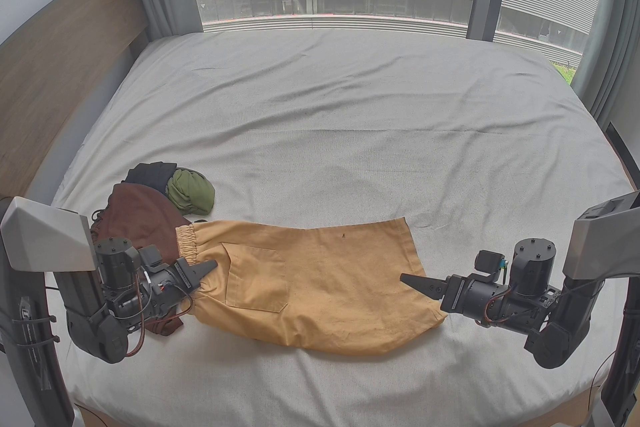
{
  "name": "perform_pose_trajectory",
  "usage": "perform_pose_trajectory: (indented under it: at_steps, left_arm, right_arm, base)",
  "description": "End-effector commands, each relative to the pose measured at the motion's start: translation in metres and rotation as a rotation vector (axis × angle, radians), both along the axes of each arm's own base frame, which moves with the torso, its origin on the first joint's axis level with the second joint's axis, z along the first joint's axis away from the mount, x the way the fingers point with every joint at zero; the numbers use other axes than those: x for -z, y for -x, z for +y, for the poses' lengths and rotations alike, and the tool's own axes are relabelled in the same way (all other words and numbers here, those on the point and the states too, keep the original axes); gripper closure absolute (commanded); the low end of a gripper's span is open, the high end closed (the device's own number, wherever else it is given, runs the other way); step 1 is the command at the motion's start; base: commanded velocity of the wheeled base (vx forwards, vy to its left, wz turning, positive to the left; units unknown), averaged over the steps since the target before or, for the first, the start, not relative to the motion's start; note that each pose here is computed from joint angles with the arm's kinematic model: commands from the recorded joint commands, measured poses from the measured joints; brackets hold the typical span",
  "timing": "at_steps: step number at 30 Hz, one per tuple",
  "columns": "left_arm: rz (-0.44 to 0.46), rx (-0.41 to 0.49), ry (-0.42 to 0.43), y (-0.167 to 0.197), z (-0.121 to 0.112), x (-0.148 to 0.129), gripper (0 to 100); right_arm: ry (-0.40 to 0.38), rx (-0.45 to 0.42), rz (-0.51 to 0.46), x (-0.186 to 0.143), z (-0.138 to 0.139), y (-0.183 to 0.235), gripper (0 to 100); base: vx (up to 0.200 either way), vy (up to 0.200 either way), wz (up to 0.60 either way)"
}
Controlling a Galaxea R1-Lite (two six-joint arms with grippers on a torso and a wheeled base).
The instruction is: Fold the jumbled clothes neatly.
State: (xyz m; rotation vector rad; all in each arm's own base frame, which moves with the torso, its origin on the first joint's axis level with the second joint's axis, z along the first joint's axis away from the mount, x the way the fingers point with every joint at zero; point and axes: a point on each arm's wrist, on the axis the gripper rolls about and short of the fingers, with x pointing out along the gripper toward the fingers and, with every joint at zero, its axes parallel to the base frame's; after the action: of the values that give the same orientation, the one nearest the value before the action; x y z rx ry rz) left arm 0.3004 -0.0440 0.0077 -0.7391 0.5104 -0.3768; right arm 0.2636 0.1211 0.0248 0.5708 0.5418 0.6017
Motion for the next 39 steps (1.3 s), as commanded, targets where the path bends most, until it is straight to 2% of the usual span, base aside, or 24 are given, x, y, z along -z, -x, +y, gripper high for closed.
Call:
perform_pose_trajectory:
  at_steps: [1, 6, 10, 14, 20, 37, 39]
  left_arm:
    - [-0.046, 0.061, 0.009, 0.0, -0.02, -0.012, 100]
    - [-0.078, 0.099, 0.017, -0.004, -0.034, -0.016, 100]
    - [-0.075, 0.154, 0.045, -0.001, -0.054, -0.018, 100]
    - [-0.089, 0.168, 0.069, -0.004, -0.067, -0.021, 100]
    - [-0.135, 0.2, 0.103, -0.01, -0.1, -0.028, 100]
    - [-0.154, 0.258, 0.177, -0.031, -0.149, -0.014, 100]
    - [-0.146, 0.271, 0.205, -0.029, -0.155, -0.017, 100]
  right_arm:
    - [-0.003, 0.006, -0.008, -0.002, -0.002, -0.001, 0]
    - [-0.004, 0.009, -0.011, -0.003, -0.003, -0.001, 0]
    - [-0.008, 0.018, -0.023, -0.006, -0.005, -0.002, 0]
    - [-0.01, 0.025, -0.026, -0.007, -0.007, -0.004, 0]
    - [-0.012, 0.048, -0.033, -0.008, -0.013, -0.007, 0]
    - [-0.028, 0.085, -0.068, -0.017, -0.024, -0.014, 0]
    - [-0.032, 0.085, -0.073, -0.018, -0.026, -0.016, 0]
  base:
    - [0.0, 0.0, 0.0]
    - [0.0, 0.0, 0.0]
    - [0.0, 0.0, 0.0]
    - [0.0, 0.0, 0.0]
    - [0.0, 0.0, 0.0]
    - [0.0, 0.0, 0.0]
    - [0.0, 0.0, 0.0]
